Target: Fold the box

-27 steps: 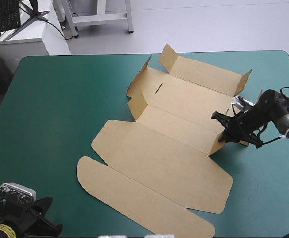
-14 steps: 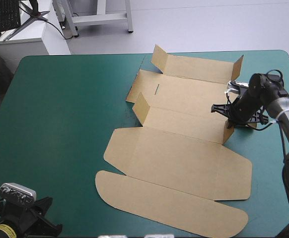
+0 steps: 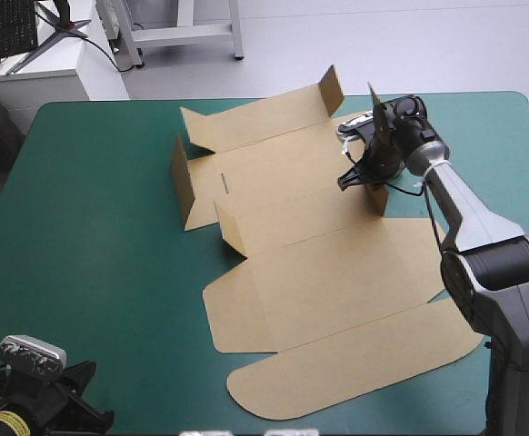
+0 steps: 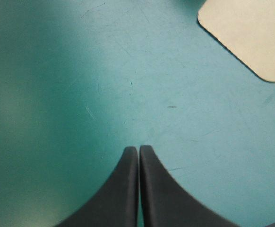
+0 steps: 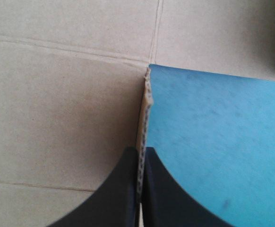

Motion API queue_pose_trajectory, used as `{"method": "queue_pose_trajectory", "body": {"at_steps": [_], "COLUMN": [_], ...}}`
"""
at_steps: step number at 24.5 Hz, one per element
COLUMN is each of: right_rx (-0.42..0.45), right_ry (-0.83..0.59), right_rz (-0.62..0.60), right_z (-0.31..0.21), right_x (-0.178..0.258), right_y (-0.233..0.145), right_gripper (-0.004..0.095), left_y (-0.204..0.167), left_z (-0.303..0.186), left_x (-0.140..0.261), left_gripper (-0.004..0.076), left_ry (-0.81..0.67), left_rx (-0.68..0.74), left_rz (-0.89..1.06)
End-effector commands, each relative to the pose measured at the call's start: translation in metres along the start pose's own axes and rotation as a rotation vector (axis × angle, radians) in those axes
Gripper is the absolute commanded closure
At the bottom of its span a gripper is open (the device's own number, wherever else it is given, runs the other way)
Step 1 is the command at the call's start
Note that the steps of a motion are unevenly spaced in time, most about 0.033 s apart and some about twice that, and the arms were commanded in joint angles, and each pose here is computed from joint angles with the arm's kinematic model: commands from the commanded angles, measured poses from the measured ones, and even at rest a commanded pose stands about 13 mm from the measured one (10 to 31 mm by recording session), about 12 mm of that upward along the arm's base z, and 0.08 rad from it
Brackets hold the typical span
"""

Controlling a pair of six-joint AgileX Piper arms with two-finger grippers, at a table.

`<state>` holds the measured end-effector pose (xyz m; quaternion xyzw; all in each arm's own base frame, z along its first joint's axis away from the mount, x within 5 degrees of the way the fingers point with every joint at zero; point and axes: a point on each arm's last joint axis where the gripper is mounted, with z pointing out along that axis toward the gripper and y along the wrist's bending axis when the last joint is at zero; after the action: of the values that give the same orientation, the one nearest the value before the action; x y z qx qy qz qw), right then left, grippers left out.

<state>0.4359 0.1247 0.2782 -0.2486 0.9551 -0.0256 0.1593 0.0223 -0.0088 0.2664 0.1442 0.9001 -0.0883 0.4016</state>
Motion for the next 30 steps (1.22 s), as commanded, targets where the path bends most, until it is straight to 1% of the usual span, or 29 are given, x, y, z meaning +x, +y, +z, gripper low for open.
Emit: {"method": "queue_pose_trajectory", "body": {"at_steps": [1, 2, 6, 7, 8, 9, 12, 14, 18, 25, 29, 30], "right_rx": [-0.006, -0.016, -0.022, -0.017, -0.016, -0.014, -0.012, -0.02, -0.041, -0.053, -0.039, -0.021], "right_ry": [-0.122, -0.119, -0.118, -0.133, -0.152, -0.173, -0.247, -0.27, -0.296, -0.365, -0.415, -0.427], "right_rz": [-0.148, -0.228, -0.421, -0.527, -0.58, -0.607, -0.75, -0.835, -0.942, -1.1, -1.125, -1.129], "right_z": [-0.029, -0.025, -0.022, -0.023, -0.027, -0.029, -0.04, -0.043, -0.049, -0.057, -0.061, -0.061], "right_x": [-0.014, -0.016, -0.02, -0.022, -0.025, -0.028, -0.036, -0.037, -0.035, -0.032, -0.034, -0.035], "right_y": [0.012, 0.019, 0.036, 0.047, 0.057, 0.064, 0.095, 0.118, 0.154, 0.197, 0.208, 0.208], "right_gripper": [0.0921, 0.0921, 0.0921, 0.0921, 0.0921, 0.0921, 0.0921, 0.0921, 0.0922, 0.0922, 0.0922, 0.0922], "left_y": [-0.001, -0.001, -0.001, -0.001, -0.001, -0.001, -0.001, -0.001, -0.001, -0.001, -0.001, -0.001], "left_z": [-0.004, -0.004, -0.004, -0.004, -0.004, -0.004, -0.004, -0.004, -0.004, -0.004, -0.004, -0.004], "left_x": [-0.011, -0.011, -0.011, -0.011, -0.011, -0.011, -0.011, -0.011, -0.011, -0.011, -0.011, -0.011], "left_gripper": [0.0734, 0.0734, 0.0734, 0.0734, 0.0734, 0.0734, 0.0734, 0.0734, 0.0734, 0.0734, 0.0734, 0.0734], "left_ry": [-0.073, -0.073, -0.073, -0.073, -0.073, -0.073, -0.073, -0.073, -0.073, -0.073, -0.073, -0.073], "left_rx": [0.006, 0.006, 0.006, 0.006, 0.006, 0.006, 0.006, 0.006, 0.006, 0.006, 0.006, 0.006], "left_rz": [-0.005, -0.005, -0.005, -0.005, -0.005, -0.005, -0.005, -0.005, -0.005, -0.005, -0.005, -0.005]}}
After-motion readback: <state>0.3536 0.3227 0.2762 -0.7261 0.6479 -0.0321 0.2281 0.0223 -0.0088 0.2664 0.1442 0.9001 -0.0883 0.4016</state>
